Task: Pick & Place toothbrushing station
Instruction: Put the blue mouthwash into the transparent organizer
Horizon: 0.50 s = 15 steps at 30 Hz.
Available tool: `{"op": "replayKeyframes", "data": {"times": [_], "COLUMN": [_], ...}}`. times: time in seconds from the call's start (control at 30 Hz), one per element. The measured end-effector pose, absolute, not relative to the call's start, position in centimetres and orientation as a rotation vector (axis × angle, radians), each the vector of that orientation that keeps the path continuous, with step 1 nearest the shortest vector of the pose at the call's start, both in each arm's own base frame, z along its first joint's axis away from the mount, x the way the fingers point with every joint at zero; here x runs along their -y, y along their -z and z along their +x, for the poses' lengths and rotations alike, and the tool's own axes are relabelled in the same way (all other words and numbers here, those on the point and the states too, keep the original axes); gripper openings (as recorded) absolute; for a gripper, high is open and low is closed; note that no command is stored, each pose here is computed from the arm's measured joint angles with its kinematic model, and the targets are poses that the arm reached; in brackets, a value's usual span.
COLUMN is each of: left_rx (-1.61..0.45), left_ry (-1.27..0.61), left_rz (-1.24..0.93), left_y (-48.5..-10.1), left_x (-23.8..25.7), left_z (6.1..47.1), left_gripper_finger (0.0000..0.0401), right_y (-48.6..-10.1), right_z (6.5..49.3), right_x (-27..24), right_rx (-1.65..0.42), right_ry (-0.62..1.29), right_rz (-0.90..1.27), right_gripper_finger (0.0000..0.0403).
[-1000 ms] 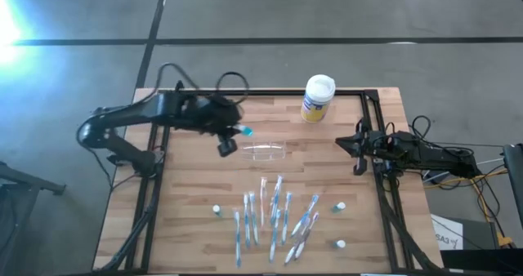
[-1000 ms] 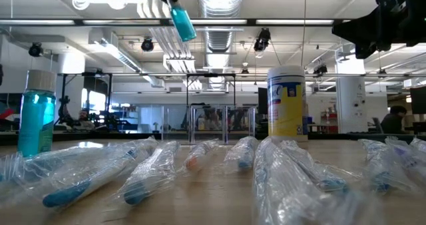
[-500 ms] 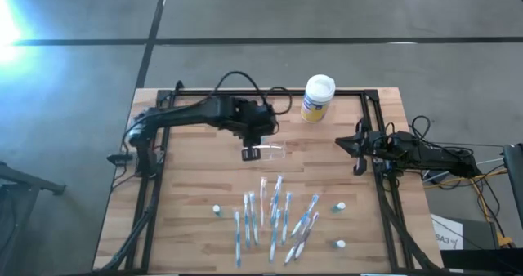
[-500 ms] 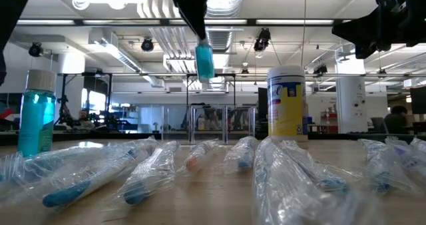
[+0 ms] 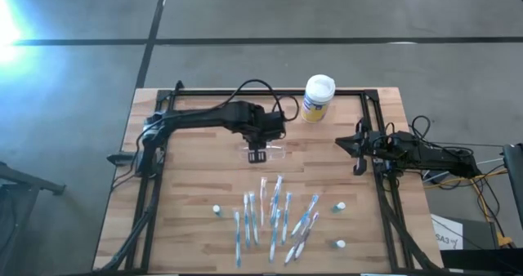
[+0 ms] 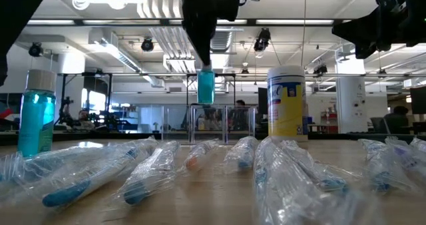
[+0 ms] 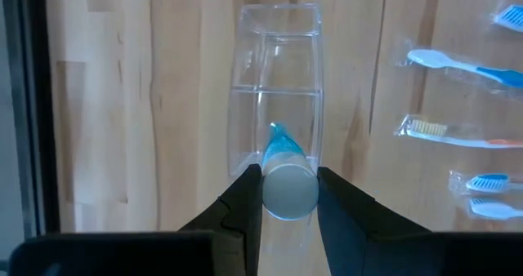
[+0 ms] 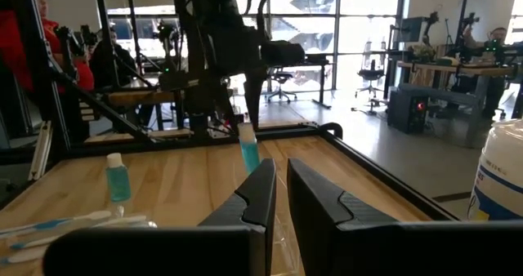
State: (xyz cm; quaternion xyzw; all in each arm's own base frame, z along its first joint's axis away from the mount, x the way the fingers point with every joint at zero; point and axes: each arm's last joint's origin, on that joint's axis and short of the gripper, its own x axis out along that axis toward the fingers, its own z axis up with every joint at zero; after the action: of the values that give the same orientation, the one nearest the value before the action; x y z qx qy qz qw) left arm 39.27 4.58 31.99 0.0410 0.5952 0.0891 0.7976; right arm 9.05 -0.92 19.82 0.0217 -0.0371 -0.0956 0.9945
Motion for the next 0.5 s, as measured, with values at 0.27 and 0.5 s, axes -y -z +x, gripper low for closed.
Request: {"op": "replayKeyframes", "data": {"times": [0.27, 0.5], "left_rx": [-1.317, -1.346], "left_ry": [-0.19, -0.184], "left_rz": [0.072, 0.063], "left_y": [-29.6, -27.7], "left_x": [-4.7, -4.8], "left_z": [40.7, 41.5], "left_gripper_finger": [0.0092, 0.0092], "right_y": [-19.8, -19.8], "right_z": [9.0, 9.0], "right_x": [0.9, 0.9], "right_rx": [0.075, 0.074], "right_ry": [0.191, 0.191], "right_rz": [0.045, 0.045], "right_gripper_finger": [0.0034, 0.0034]}}
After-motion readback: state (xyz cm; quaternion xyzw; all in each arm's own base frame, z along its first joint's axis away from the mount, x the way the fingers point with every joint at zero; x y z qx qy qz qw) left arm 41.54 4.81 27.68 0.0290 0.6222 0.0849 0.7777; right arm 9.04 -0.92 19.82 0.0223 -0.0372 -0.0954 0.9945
